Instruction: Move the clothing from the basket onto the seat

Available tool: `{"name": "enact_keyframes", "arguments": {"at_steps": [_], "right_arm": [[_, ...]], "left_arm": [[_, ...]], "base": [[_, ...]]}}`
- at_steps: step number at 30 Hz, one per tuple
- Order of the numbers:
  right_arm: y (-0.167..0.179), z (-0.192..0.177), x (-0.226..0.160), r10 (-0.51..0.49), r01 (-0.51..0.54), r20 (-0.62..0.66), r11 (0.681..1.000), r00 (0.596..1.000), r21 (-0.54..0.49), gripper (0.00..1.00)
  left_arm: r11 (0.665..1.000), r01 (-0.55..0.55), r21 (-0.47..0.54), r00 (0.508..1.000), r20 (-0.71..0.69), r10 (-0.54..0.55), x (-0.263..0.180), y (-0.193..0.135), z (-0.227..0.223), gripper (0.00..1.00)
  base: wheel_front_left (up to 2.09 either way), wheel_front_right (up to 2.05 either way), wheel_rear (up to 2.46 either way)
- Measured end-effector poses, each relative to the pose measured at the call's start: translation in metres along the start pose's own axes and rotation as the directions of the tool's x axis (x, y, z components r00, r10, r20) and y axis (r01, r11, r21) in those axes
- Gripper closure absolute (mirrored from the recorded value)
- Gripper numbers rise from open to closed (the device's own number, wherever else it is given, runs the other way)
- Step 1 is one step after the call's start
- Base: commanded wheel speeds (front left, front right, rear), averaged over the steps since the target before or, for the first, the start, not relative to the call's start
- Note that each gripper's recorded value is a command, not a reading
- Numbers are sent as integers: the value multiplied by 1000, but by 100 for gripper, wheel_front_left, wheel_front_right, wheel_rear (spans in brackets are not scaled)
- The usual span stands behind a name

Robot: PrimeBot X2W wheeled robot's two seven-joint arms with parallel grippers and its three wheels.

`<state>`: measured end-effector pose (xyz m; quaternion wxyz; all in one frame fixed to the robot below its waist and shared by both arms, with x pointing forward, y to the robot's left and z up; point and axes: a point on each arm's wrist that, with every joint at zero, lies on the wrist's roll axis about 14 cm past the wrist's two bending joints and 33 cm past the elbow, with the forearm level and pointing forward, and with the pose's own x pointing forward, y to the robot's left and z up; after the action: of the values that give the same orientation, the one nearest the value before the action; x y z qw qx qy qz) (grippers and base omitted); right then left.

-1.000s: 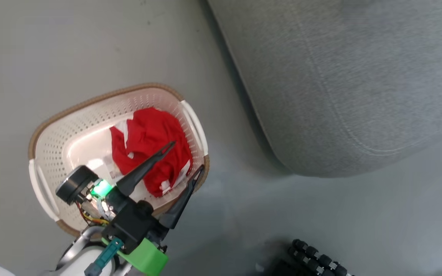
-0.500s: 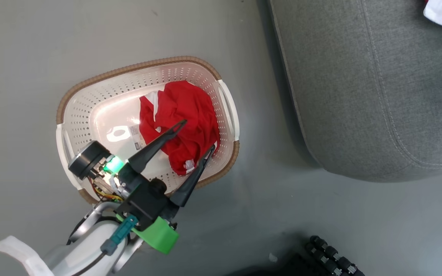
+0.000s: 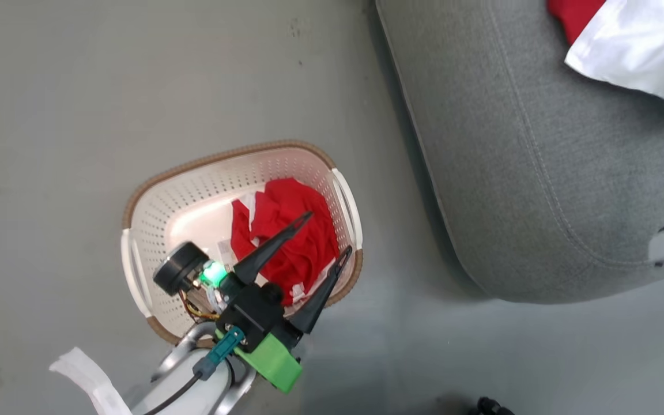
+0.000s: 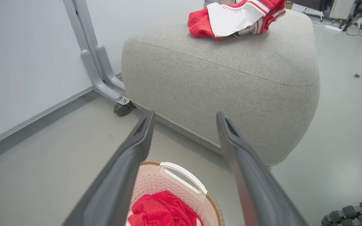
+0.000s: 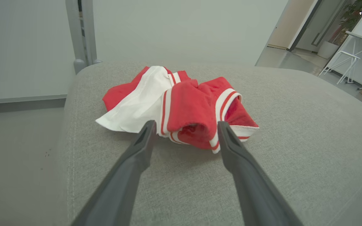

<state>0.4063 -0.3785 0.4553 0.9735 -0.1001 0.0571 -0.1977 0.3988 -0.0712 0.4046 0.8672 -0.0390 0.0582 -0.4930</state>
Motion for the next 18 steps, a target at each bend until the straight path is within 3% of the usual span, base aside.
{"name": "enact_keyframes", "arguments": {"at_steps": [10,14,18], "right_arm": [[67,14,-55,186,-189,39,976,982,111,0],[104,28,-76,294,-304,85,942,952,141,0],[136,46,-100,387,-407,142,898,911,166,0]], "left_arm": [[969,-238,-61,969,58,242,-36,4,41,0],[935,-347,-73,933,75,352,-62,9,52,0],[879,-469,-89,873,101,476,-94,17,64,0]], "base": [[0,0,0],[0,0,0],[0,0,0]]}}
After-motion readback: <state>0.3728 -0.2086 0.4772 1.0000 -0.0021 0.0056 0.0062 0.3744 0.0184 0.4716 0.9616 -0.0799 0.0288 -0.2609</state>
